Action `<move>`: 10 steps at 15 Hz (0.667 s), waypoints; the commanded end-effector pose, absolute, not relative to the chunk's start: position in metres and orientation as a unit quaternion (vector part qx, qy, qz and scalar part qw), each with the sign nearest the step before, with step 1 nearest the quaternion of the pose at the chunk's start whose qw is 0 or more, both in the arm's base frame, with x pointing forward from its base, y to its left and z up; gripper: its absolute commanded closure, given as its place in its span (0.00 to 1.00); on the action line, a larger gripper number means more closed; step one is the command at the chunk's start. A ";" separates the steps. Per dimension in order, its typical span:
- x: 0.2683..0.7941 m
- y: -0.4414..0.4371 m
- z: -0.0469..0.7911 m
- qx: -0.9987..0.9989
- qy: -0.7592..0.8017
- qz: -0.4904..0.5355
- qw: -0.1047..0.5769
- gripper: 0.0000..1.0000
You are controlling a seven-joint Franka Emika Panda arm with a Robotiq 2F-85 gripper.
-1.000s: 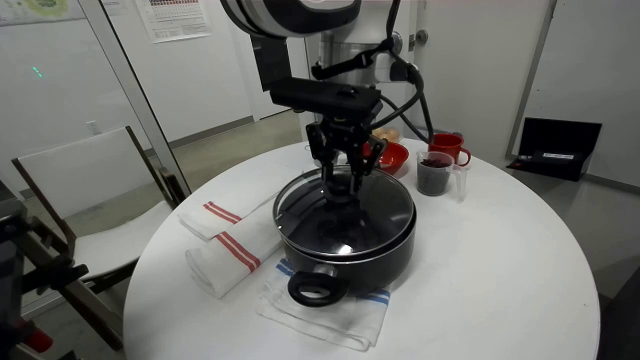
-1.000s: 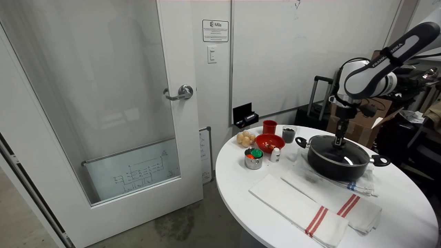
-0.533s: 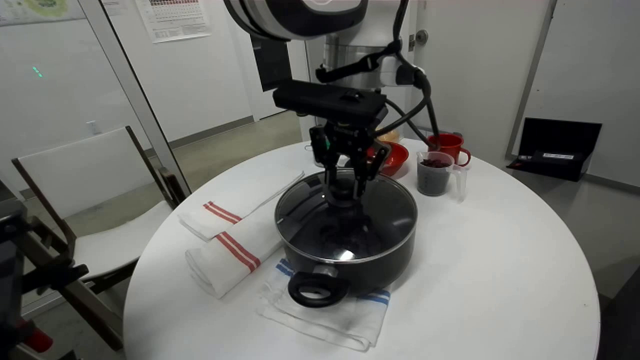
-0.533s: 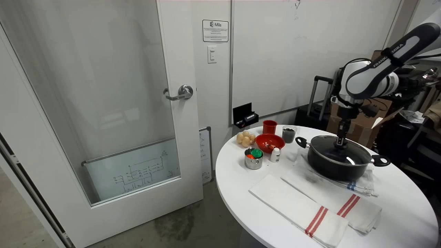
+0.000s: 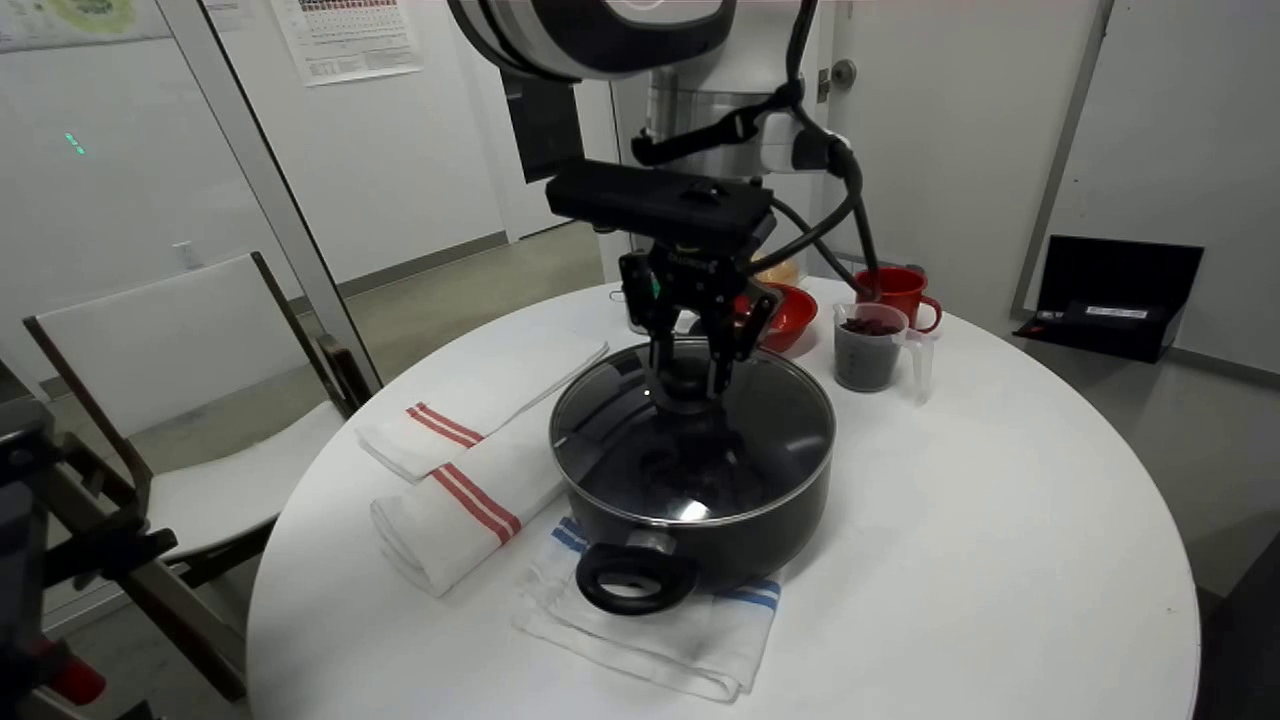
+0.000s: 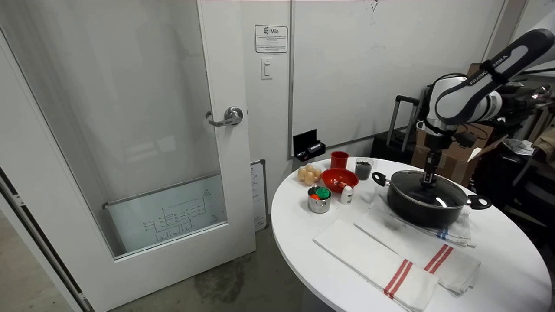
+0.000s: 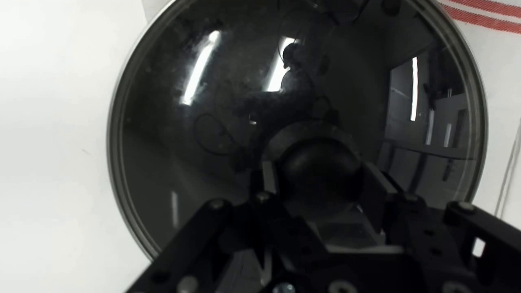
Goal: Pick up the lid, then place it on the pot
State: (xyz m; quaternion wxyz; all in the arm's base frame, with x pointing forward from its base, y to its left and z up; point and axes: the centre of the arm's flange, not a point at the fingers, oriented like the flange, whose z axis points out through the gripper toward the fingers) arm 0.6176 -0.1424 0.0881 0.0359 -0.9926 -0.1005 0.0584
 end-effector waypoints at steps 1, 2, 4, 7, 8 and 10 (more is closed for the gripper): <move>0.620 -0.142 0.091 -0.993 -0.096 0.053 0.039 0.68; 0.619 -0.142 0.091 -0.993 -0.096 0.053 0.039 0.25; 0.619 -0.141 0.092 -0.993 -0.095 0.052 0.039 0.17; 0.619 -0.141 0.092 -0.993 -0.095 0.050 0.038 0.01; 0.619 -0.141 0.093 -0.993 -0.095 0.050 0.039 0.00; 0.618 -0.141 0.093 -0.993 -0.095 0.050 0.038 0.00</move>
